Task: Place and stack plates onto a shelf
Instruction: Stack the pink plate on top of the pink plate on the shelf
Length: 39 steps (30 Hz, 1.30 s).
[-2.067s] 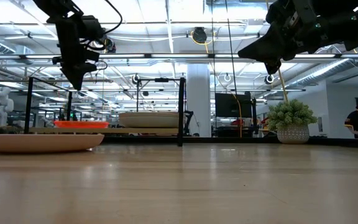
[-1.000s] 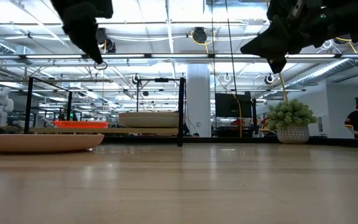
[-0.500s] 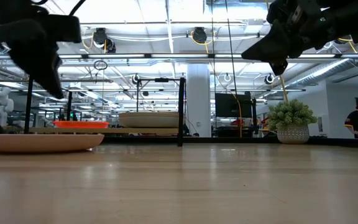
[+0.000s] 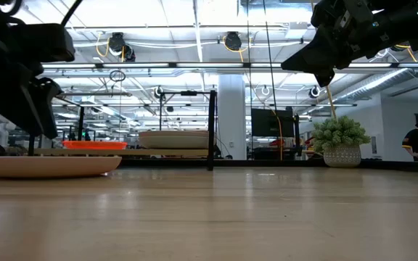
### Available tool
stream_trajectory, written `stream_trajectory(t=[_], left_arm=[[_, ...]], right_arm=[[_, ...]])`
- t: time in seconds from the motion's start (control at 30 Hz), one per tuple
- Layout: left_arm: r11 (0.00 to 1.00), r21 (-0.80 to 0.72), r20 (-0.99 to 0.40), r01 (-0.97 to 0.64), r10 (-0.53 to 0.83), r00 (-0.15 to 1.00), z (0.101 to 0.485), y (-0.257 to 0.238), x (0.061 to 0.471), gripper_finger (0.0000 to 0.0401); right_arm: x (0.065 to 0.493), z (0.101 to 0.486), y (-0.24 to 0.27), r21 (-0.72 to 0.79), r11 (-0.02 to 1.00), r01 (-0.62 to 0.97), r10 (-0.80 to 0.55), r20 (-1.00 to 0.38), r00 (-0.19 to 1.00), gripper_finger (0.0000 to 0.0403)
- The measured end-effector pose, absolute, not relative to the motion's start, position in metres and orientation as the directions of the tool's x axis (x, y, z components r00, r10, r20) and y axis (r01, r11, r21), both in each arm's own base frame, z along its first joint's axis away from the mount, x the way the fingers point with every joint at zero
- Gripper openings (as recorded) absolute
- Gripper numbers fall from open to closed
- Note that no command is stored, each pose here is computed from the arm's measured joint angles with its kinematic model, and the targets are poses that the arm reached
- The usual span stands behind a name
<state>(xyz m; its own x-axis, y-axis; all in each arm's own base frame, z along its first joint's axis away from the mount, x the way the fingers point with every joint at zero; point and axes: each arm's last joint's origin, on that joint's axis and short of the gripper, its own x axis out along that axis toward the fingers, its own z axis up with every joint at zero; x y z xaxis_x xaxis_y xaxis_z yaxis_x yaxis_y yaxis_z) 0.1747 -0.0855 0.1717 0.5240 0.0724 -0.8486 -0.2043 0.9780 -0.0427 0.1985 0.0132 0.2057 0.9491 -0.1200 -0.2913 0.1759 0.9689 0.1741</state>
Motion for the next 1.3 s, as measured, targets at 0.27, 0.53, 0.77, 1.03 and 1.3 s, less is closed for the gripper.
stream_trajectory(t=[0.27,0.53,0.77,1.03,1.3], left_arm=[[0.986,-0.044,-0.853,-0.163,0.048,0.52,0.165,-0.097,0.164,0.0164],[0.986,-0.057,-0.858,-0.159,0.033,0.512,0.152,-0.101,0.154,0.0153],[0.986,-0.044,-0.863,-0.159,0.042,0.503,0.138,-0.097,0.146,0.0152],[0.995,-0.028,-0.858,-0.099,0.027,0.513,0.13,-0.096,0.142,0.0116],[0.999,0.052,-0.845,-0.004,0.046,0.532,0.131,-0.098,0.142,0.0013]], right_arm=[[0.198,0.206,0.013,0.167,0.971,0.174,-0.12,-0.291,0.949,0.0],[0.198,0.206,0.013,0.167,0.971,0.174,-0.12,-0.291,0.949,0.0],[0.198,0.206,0.013,0.165,0.971,0.173,-0.12,-0.291,0.949,0.0],[0.198,0.206,0.013,0.158,0.973,0.171,-0.119,-0.292,0.949,0.0],[0.198,0.205,0.013,0.149,0.974,0.169,-0.119,-0.293,0.949,0.0]])
